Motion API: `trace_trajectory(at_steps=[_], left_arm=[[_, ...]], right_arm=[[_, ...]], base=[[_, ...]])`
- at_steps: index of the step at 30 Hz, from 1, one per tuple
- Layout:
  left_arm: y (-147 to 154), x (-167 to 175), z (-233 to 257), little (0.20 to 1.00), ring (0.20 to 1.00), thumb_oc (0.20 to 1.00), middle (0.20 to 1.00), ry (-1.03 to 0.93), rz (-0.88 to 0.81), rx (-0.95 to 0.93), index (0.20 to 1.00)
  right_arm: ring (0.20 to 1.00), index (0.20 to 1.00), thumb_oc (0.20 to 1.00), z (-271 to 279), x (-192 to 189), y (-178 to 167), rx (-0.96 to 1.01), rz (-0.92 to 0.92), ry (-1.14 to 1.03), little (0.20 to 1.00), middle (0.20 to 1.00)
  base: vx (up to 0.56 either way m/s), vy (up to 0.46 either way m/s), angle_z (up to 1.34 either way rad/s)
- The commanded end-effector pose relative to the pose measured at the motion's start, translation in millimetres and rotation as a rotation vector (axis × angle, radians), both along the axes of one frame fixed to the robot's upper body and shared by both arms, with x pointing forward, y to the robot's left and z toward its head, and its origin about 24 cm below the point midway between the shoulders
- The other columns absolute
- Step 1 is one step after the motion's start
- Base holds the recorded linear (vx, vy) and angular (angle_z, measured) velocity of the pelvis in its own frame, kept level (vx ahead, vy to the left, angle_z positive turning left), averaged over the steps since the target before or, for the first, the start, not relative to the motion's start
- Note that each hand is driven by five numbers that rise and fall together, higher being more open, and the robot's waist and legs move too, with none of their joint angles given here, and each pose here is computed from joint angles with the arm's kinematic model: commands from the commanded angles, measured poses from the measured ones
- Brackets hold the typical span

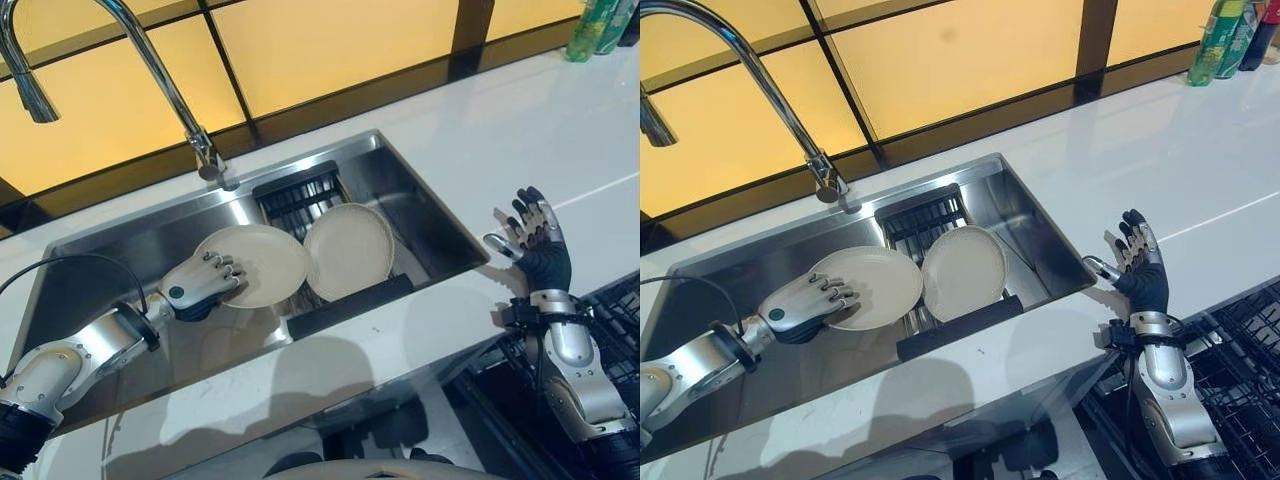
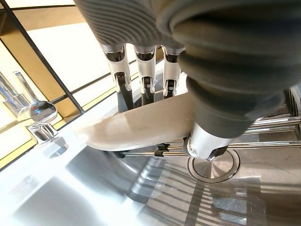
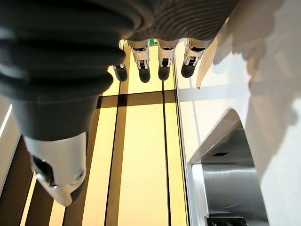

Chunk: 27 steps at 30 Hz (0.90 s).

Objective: Pick up plates and place into dishwasher.

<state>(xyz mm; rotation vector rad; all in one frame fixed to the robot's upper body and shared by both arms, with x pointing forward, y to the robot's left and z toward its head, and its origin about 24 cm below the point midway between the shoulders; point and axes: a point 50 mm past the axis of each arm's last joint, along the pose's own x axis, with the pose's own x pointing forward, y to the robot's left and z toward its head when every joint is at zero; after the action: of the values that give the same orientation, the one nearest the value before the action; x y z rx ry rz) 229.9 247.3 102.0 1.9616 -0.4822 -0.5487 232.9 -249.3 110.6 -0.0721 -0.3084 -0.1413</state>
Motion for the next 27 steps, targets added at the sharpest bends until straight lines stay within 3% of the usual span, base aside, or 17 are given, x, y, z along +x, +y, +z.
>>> trace_trajectory(at_steps=[1,11,15,19,27], left_arm=[[25.2,5.6,27.5,0.200,0.200,0.200,0.200,-0.072,0.079,0.085,0.200],[28.1,5.2,33.2,0.200,0.200,0.200,0.200,-0.108,0.090,0.017,0.200],[24.3,5.9,53.4,0.200,0.200,0.200,0.200,-0.218,0.067,-0.245,0.200],[5.4,-1.7,66.6,0.200,0.200,0.200,0.200,-0.306,-0.060,-0.461,0.200],[-34.6,-3.3,82.9,0.200,0.200,0.200,0.200,-0.271,-0.253,-0.679,0.200]], right_arm=[[1.000,1.000,1.000,-0.1,1.5,10.3,0.032,0.058,-0.011,1.000,1.000],[1.000,1.000,1.000,1.0,2.3,8.8,0.027,0.070,-0.015,1.000,1.000],[1.000,1.000,1.000,10.3,3.5,18.4,-0.042,0.099,-0.066,1.000,1.000],[1.000,1.000,1.000,31.2,4.4,33.1,-0.098,0.171,-0.162,1.000,1.000],[1.000,1.000,1.000,76.4,5.7,62.2,-0.214,0.334,-0.369,1.000,1.000]], base=[[-0.01,0.030,0.03],[-0.01,0.020,0.06],[-0.02,-0.006,0.06],[-0.03,-0.040,0.03],[-0.04,-0.034,0.08]])
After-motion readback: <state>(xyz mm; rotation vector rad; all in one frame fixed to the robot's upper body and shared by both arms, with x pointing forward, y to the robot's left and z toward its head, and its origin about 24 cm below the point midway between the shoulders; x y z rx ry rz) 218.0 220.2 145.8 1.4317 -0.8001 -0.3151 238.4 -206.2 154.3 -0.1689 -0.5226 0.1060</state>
